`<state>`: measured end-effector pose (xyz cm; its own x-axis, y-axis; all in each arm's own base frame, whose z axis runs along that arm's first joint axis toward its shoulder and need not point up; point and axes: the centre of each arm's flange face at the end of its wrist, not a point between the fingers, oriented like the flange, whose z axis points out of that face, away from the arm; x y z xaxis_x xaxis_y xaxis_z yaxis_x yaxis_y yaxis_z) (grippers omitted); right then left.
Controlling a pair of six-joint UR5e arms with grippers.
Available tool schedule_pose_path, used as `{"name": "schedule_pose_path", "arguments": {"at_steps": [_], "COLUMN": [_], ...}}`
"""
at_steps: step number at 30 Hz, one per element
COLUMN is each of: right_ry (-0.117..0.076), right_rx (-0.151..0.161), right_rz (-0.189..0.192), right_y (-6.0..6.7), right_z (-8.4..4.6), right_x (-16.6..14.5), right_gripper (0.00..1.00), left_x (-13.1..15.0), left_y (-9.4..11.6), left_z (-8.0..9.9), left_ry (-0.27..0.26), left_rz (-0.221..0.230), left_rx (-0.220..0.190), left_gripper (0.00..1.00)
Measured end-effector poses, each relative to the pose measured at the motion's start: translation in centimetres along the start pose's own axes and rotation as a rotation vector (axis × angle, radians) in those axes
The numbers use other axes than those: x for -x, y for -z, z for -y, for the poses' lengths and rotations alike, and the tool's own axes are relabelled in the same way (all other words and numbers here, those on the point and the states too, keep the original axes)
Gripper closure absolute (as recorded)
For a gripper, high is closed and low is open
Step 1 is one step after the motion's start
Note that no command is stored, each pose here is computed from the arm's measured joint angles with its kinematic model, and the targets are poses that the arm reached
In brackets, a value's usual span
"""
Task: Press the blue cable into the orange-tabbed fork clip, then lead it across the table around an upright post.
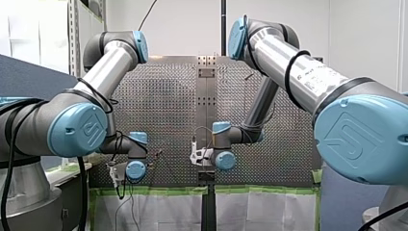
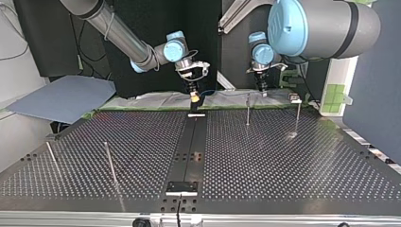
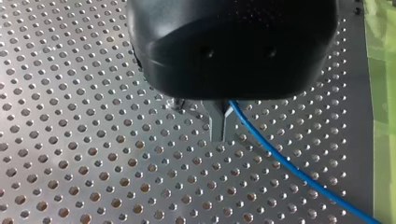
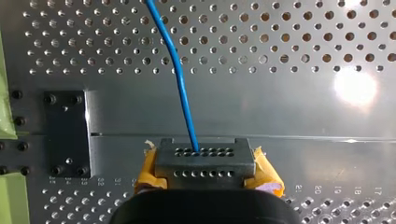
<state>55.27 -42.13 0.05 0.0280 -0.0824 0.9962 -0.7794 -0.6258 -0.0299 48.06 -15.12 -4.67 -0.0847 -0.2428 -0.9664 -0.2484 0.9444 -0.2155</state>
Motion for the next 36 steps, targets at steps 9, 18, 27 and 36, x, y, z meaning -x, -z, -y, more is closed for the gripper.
{"name": "schedule_pose_path", "arguments": {"at_steps": [9,18,27,36], "right_ry": [0.002,0.007,0.007,0.007], "right_rx": [-0.004,-0.005,-0.007,-0.004], "right_rz": [0.005,0.018,0.021,0.017], "right_y": [0.0,0.2,0.2,0.2], "right_z": [0.3,0.4,0.6,0.6], "right_x": [0.0,0.1,0.2,0.1], "right_gripper": [1.0,1.0,1.0,1.0], "left_x": [0.6,0.3,-0.1,1.7], "left_y": [-0.5,0.7,1.5,1.2], "left_z": [-0.1,-0.2,-0.4,0.1], "left_ry": [0.0,-0.013,-0.033,-0.026], "left_rz": [0.008,-0.015,-0.032,-0.002], "left_rx": [0.004,0.005,0.007,0.0], "left_gripper": [1.0,1.0,1.0,1.0]}}
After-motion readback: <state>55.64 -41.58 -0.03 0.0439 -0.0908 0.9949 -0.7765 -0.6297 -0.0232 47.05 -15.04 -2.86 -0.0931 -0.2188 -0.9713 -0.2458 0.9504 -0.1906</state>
